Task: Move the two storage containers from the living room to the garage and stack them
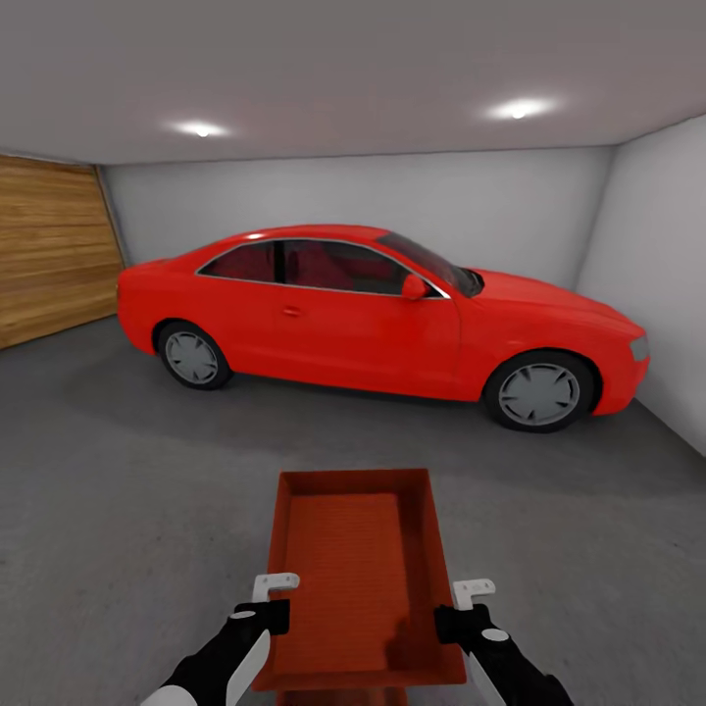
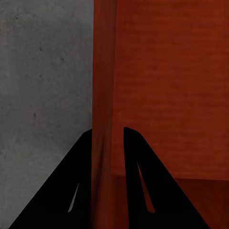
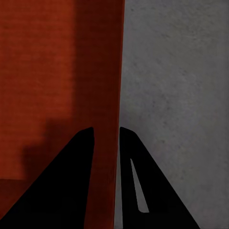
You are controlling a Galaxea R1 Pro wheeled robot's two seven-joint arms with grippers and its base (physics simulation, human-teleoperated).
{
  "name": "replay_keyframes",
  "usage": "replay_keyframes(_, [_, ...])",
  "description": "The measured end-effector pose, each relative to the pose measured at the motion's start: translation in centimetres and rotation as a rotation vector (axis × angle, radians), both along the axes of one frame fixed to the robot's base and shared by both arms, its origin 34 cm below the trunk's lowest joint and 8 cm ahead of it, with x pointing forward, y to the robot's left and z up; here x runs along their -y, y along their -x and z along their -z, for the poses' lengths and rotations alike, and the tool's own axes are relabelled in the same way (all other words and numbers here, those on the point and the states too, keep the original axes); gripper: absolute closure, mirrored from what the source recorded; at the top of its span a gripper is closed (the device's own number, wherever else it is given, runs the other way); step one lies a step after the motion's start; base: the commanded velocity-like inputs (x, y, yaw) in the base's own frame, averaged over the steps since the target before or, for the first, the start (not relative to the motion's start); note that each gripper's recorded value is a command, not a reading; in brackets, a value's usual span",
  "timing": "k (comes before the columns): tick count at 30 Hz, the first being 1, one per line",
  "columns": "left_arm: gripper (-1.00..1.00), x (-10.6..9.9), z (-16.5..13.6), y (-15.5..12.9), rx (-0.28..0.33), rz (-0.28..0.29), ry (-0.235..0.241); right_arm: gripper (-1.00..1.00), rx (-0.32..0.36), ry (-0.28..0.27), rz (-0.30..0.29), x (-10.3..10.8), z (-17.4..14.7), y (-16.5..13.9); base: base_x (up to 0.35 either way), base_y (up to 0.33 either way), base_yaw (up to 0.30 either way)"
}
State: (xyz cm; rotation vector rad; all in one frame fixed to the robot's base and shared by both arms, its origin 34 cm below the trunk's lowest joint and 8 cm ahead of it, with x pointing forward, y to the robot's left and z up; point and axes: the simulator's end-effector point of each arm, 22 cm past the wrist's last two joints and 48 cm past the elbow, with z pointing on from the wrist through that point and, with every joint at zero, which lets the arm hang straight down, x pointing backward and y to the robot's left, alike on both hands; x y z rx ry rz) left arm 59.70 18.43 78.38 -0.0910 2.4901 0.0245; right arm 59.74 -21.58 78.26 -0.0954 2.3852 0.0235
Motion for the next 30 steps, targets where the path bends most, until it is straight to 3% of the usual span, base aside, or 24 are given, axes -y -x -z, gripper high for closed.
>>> replay_keyframes(30, [1.00,0.1,1.7,0.8,-0.035,0.000,-0.002,1.00,-0.036,0.001,0.000,0.1,1.7,0.8,0.000,0.000,0.000])
